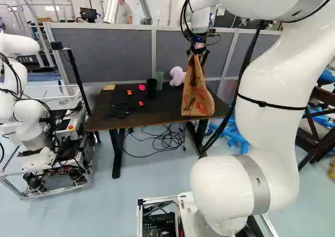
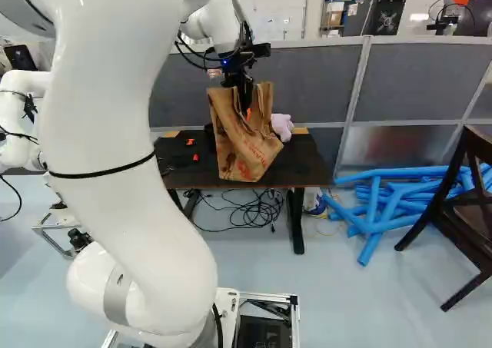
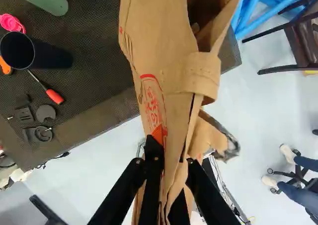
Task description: Pick up the bag on the ground and place it on the table
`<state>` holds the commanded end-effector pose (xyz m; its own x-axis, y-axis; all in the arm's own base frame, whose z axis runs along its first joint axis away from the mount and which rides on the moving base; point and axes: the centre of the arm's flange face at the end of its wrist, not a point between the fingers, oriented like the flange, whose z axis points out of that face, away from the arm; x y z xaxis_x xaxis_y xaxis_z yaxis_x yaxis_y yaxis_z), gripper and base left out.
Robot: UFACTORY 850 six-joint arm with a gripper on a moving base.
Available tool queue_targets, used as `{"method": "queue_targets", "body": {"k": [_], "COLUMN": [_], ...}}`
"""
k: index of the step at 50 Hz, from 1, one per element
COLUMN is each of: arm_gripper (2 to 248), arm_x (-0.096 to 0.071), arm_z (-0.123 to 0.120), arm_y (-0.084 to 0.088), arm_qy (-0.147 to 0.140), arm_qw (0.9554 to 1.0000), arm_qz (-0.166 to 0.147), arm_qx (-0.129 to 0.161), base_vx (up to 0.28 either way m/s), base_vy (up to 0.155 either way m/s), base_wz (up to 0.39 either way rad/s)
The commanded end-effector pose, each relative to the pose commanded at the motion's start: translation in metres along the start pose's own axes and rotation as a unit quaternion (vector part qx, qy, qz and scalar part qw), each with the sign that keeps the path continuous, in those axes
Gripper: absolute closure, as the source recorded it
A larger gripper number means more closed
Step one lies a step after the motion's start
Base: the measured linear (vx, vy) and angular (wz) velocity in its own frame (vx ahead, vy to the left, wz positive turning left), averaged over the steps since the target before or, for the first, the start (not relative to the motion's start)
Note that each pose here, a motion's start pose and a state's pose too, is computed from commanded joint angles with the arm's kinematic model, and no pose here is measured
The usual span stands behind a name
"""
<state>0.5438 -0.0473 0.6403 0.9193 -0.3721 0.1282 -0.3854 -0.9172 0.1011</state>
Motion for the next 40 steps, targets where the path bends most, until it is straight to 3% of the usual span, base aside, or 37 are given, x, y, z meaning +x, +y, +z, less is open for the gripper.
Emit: {"method": "queue_targets", "body": {"k": [40], "arm_gripper": [229], "arm_x": [0.038], "arm_z": [0.005], "arm_y": [-0.007], "arm_qy": [0.023], "arm_qw": [0.9997], "arm_qz": [0.006], "arm_qx": [0.008], "base_vx": [0.0], "base_vy": [0.0], "base_wz": [0.0]}}
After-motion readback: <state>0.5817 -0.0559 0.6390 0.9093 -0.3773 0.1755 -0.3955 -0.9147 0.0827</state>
